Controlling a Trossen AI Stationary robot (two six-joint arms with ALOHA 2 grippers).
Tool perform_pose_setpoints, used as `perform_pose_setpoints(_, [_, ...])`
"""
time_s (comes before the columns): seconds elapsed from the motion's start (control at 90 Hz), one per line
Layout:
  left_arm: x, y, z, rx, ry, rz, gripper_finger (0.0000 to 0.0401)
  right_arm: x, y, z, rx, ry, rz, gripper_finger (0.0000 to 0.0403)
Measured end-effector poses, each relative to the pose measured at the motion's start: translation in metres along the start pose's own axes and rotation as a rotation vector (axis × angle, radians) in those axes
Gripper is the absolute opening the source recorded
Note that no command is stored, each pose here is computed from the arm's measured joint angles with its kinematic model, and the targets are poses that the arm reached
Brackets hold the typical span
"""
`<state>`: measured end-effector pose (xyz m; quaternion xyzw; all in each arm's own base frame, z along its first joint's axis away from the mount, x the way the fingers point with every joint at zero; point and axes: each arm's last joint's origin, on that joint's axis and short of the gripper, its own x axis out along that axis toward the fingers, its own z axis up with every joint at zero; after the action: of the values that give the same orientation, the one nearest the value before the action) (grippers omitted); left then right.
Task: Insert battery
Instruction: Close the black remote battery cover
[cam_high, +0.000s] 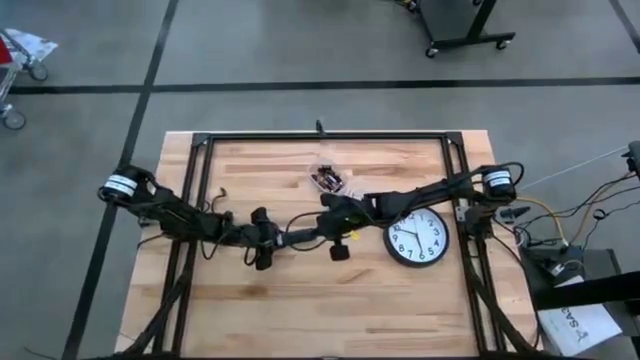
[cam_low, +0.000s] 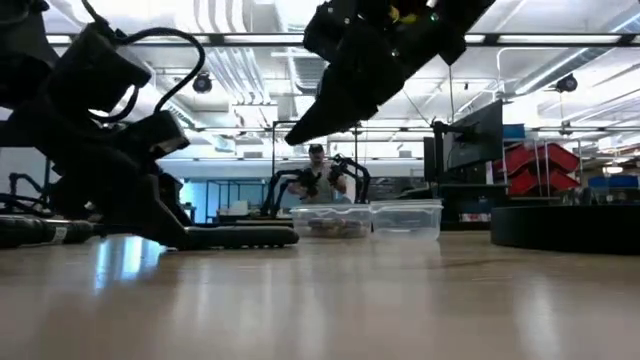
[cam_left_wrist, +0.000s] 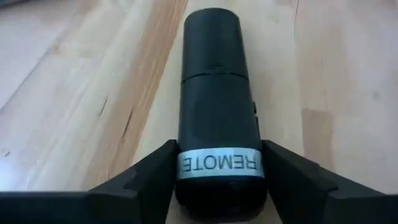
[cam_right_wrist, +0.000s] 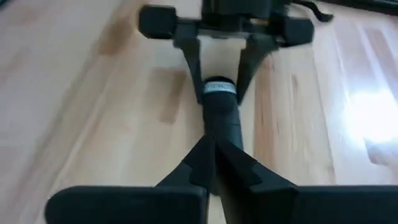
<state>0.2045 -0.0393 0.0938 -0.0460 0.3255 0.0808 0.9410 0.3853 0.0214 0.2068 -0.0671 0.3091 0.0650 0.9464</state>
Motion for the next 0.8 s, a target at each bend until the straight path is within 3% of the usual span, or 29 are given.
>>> perform_pose_setpoints(0.2, [0.001,0.000,-0.001,0.001,0.000,0.009,0.0234,0.000,0.005,0.003,0.032,-0.024,-0.008,0.0058])
perform_pose_setpoints(0.478, [0.001,0.000,0.000,0.044,-0.004,0.010,0.0189,0.000,0.014,0.004,0.045,-0.026,0.010,0.0131])
perform_pose_setpoints(0.8, [0.003,0.000,-0.004,0.046,0.012,0.026,0.0172,-0.001,0.016,0.004,0.056,-0.030,-0.008,0.0164])
